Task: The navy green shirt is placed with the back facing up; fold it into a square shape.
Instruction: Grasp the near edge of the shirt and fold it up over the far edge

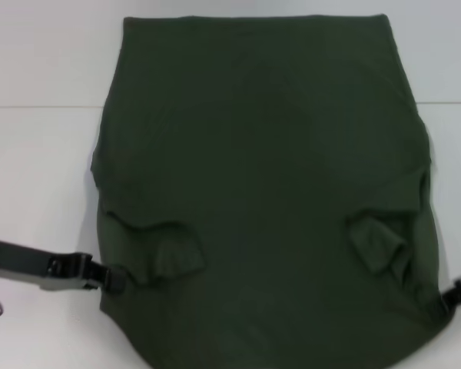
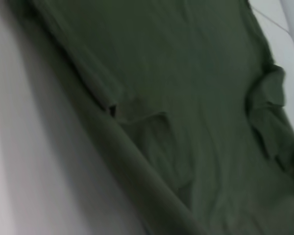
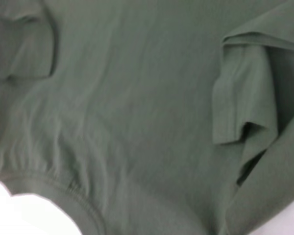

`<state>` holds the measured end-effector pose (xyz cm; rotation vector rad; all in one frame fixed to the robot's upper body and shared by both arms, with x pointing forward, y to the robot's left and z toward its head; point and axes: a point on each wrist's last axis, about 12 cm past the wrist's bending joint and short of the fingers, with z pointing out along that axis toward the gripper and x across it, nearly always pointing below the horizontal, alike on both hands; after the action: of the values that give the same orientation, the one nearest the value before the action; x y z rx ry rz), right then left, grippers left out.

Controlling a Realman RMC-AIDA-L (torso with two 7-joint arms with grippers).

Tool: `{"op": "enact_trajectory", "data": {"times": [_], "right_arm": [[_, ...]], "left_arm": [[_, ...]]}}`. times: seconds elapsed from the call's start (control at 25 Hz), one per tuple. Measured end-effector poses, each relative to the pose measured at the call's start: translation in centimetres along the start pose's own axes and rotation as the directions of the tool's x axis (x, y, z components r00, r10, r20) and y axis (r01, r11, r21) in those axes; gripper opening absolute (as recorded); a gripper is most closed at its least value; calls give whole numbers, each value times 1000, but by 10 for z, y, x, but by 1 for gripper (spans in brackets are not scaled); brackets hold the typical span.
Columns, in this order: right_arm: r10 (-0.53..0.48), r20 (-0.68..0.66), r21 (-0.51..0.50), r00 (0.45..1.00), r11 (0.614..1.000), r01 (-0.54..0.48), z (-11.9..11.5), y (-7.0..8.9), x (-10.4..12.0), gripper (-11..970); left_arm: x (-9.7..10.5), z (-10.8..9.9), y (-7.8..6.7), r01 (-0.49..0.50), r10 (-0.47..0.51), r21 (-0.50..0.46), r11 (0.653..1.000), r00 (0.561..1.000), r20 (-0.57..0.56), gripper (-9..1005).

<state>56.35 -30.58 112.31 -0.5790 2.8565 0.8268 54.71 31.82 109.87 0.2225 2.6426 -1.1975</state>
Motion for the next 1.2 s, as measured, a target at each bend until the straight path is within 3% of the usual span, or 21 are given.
{"op": "enact_trajectory", "data": {"times": [0.32,0.52,0.72,0.92,1.2], "right_arm": [[-127,-159,-179,979,979,98,5,15,29,61],[-170,-238,-218,956,969,118,17,18,38,61],[-204,-269,-235,941,962,142,26,24,39,61],[-181,-211,-228,961,965,132,24,22,34,61],[-41,77,-294,996,954,62,-11,7,25,62]], "left_arm": [[32,-19,-4,24,-6,90,996,980,-199,35],[45,-21,-3,46,-19,80,996,951,-308,36],[50,-21,-2,43,-16,72,996,939,-343,36],[45,-19,-5,26,6,100,995,952,-307,36],[18,-28,-11,23,-19,222,975,1000,-18,37]]}}
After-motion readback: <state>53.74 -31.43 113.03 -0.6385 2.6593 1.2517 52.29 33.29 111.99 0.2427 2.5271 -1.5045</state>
